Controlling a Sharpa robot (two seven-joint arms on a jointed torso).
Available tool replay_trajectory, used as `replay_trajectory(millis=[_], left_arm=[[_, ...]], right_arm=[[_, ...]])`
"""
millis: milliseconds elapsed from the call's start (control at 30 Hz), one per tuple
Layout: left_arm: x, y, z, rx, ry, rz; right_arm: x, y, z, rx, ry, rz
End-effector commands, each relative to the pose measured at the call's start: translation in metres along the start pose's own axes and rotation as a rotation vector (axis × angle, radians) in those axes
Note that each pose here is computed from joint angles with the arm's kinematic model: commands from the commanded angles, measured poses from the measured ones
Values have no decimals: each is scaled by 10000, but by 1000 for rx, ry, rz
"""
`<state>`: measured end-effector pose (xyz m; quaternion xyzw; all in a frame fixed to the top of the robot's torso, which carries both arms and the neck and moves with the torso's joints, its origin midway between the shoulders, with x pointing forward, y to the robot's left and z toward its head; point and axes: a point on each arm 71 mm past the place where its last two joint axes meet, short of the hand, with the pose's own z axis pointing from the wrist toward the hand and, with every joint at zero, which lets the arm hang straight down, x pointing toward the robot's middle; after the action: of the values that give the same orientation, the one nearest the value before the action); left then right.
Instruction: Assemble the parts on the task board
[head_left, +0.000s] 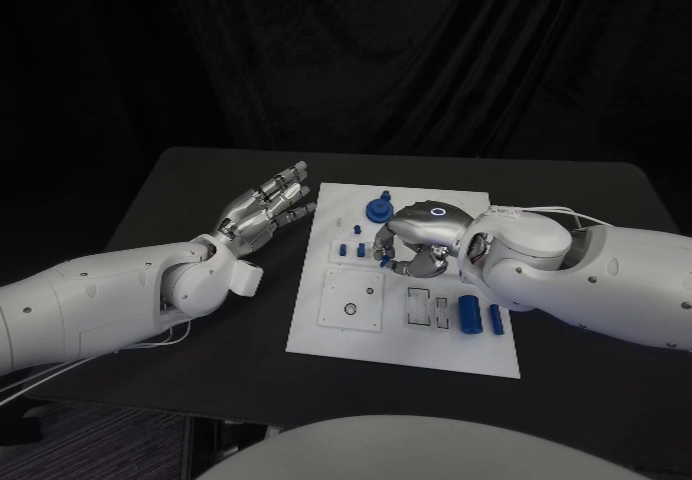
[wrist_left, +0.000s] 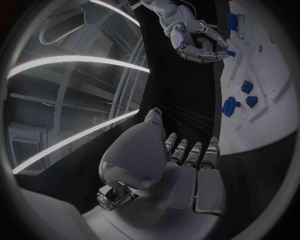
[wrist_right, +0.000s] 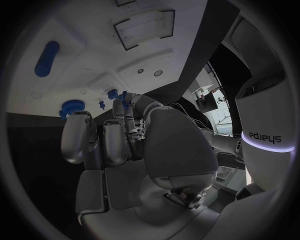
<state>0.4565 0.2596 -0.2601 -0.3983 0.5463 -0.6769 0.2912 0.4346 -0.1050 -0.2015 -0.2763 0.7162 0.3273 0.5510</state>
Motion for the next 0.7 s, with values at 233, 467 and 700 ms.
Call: replay_trajectory(millis=[233, 467, 700], left_arm=[[31, 1, 21, 29, 13, -8], [37, 8, 28, 28, 15, -9], [35, 17, 29, 26, 15, -10]], right_arm=[[159, 136, 117, -41, 39, -40], [216, 181, 136, -51, 47, -38], [253, 208, 128, -54, 49, -43]])
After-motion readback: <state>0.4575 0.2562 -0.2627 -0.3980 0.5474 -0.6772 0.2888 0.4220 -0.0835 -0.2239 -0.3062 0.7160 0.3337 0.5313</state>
